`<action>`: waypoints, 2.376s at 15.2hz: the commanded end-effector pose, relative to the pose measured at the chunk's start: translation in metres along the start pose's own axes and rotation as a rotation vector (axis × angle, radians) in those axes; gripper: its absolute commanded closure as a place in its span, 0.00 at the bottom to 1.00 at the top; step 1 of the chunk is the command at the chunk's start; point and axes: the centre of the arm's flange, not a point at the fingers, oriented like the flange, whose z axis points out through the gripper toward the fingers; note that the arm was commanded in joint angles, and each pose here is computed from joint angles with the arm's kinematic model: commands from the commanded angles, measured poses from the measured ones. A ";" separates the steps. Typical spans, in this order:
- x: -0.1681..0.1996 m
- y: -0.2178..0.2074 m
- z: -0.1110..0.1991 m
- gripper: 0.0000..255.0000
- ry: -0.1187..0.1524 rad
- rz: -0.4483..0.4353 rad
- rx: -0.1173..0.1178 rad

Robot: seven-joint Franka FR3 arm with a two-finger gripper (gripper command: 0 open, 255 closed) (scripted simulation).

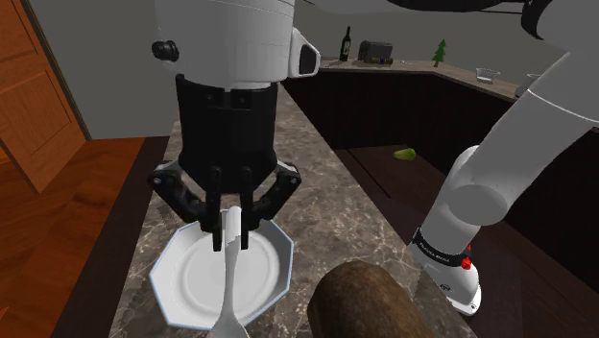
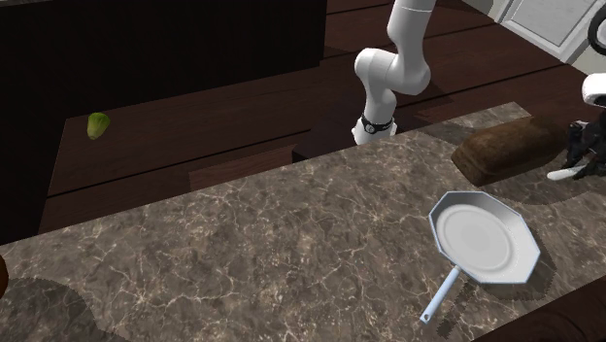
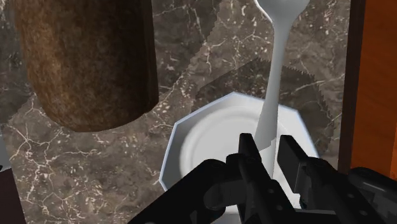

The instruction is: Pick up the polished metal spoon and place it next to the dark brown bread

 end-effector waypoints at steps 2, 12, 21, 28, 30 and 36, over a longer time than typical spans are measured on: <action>-0.032 -0.027 0.003 1.00 -0.003 0.003 0.004; -0.044 -0.038 0.053 1.00 -0.003 0.003 0.004; -0.039 -0.035 0.100 1.00 -0.003 0.003 0.004; -0.036 -0.033 0.137 1.00 -0.003 0.003 0.004; -0.035 -0.032 0.147 1.00 -0.003 0.003 0.004; -0.032 -0.030 0.179 1.00 -0.003 0.003 0.004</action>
